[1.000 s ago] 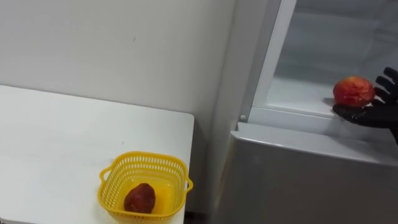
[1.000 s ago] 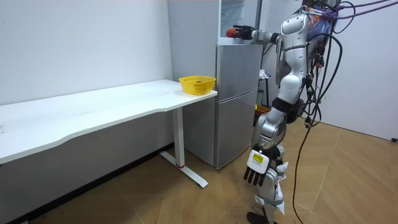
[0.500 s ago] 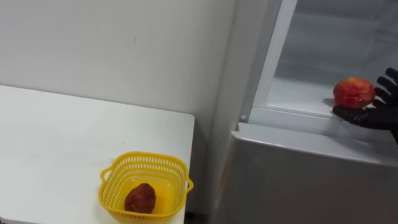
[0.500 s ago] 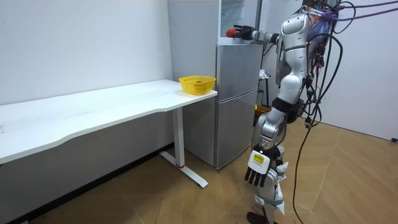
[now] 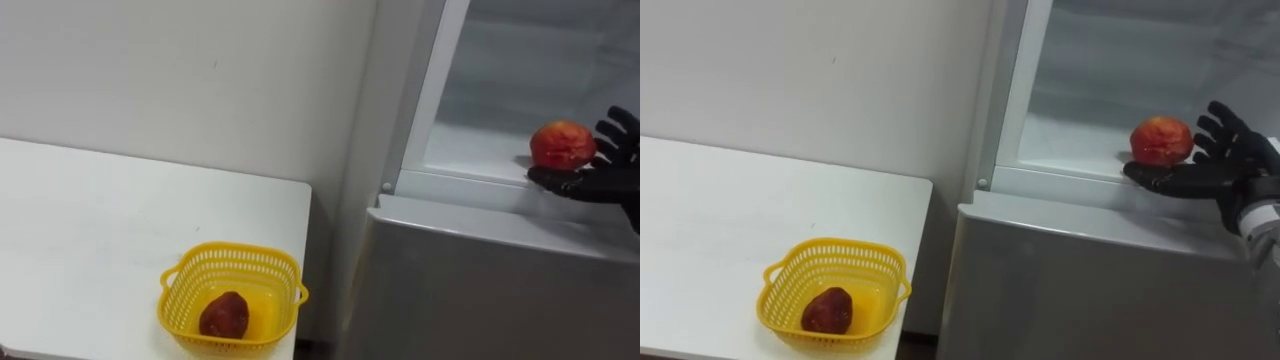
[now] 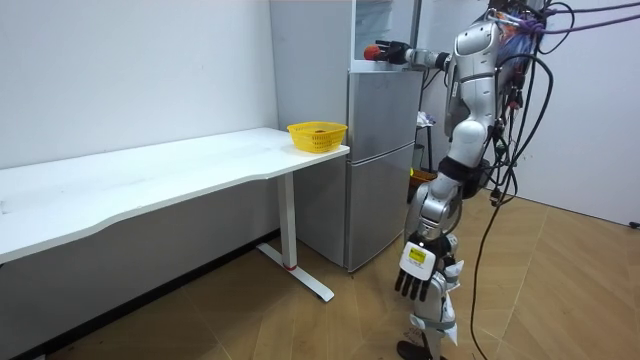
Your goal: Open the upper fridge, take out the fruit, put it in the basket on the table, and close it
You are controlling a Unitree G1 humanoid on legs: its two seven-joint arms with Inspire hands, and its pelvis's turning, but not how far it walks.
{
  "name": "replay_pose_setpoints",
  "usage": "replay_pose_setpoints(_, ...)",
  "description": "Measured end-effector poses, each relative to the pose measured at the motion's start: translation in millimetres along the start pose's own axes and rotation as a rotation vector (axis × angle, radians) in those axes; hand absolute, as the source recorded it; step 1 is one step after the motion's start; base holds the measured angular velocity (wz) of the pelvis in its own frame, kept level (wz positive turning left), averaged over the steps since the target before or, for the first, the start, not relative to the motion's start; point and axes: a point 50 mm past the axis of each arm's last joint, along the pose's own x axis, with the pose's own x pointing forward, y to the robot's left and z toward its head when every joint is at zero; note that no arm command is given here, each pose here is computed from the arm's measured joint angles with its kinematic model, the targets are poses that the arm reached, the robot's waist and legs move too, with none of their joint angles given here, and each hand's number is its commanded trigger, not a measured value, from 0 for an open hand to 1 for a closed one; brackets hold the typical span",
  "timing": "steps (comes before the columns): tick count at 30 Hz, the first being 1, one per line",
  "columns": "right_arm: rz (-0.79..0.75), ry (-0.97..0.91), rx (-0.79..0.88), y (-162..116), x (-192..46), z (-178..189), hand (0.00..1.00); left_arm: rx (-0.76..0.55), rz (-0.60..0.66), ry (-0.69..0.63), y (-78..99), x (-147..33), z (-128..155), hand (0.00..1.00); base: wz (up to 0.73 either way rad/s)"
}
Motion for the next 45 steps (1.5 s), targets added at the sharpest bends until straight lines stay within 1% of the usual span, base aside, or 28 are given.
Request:
replay_pose_setpoints(8, -0.027, 0.024, -0.011, 3, 3, -2, 0.0, 0.011, -0.011, 0.005, -1.5, 0.2, 0, 0.0, 0.0)
replay_pose_setpoints(15, -0.074, 0.045, -0.007, 0, 5, -5, 0.0, 0.014, -0.004, 0.009, -1.1, 0.4, 1, 0.0, 0.02)
replay_pose_setpoints(17, -0.077, 0.04, -0.012, 1, 5, -5, 0.0, 0.031, -0.006, 0.02, -2.1, 1.4, 2, 0.0, 0.0)
replay_pose_setpoints(25, -0.097, 0.014, -0.038, 2, 5, -3, 0.0, 0.041, 0.016, 0.012, 3.3, 0.8, 2, 0.0, 0.02)
replay_pose_setpoints(36, -0.118, -0.025, -0.06, 4, 7, 6, 0.0, 0.05, 0.018, 0.009, 2.9, 0.5, 0, 0.0, 0.0)
replay_pose_setpoints(43, -0.17, -0.022, -0.076, 5, 7, 5, 0.0, 0.055, 0.024, 0.008, 3.0, 0.0, -2, 0.0, 0.01)
replay_pose_setpoints(45, -0.177, -0.03, -0.073, 7, 9, 10, 0.0, 0.055, 0.022, 0.008, 2.9, 0.0, -2, 0.0, 0.06)
